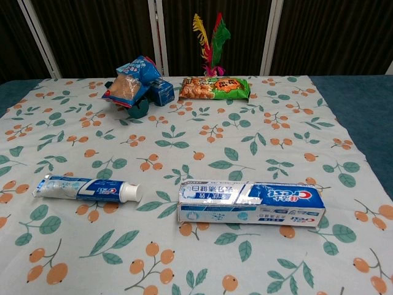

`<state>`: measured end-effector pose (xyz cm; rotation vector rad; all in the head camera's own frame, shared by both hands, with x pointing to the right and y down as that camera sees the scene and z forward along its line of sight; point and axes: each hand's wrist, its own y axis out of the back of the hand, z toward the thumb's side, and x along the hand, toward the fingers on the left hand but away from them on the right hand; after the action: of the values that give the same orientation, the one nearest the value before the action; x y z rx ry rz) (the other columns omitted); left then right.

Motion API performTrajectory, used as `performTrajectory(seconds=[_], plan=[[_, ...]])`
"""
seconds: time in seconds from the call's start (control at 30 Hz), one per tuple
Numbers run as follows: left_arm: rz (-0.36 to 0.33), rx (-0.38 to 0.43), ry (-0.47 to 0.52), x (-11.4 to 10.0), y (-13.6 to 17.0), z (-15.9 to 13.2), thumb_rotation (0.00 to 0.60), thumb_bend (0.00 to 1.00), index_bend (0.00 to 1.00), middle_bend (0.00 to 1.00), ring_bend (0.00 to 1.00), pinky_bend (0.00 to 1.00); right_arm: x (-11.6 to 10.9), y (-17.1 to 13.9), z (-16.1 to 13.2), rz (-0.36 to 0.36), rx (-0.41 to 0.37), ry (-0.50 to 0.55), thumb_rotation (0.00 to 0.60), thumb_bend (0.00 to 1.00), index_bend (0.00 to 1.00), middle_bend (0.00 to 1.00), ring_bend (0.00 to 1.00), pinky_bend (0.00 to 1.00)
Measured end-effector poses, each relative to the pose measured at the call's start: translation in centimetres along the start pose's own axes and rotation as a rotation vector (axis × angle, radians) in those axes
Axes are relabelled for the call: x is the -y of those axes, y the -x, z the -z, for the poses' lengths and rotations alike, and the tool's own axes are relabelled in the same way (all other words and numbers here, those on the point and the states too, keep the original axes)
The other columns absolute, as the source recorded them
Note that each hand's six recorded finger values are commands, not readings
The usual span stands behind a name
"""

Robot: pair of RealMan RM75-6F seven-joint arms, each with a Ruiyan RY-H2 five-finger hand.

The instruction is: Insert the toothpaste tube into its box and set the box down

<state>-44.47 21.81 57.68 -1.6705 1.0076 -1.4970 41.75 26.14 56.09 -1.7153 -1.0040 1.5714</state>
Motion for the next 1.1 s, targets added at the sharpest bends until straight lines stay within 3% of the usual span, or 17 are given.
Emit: performTrajectory(seconds=[0.67,0.87,1.1], plan=[[0.011,0.000,0.006,0.2,-0.1,-0.1,0.600,0.00,0.03,0.00,0.00,0.04,0.0,0.6,-0.8,-0.005,-0.016,0.023,0.600,0.33,0.00,0.00,0.00,0.00],[0.015,0.002,0.011,0.3,-0.2,-0.1,0.600,0.00,0.03,0.00,0.00,0.04,0.3,1.8,-3.7,-0.031,-0.081,0.071,0.600,0.33,0.00,0.03,0.00,0.00],[0.022,0.008,0.010,0.5,-0.2,-0.3,0.600,0.00,0.03,0.00,0.00,0.04,1.4,3.4,-10.9,-0.111,-0.227,0.140,0.600,0.33,0.00,0.06,0.00,0.00]])
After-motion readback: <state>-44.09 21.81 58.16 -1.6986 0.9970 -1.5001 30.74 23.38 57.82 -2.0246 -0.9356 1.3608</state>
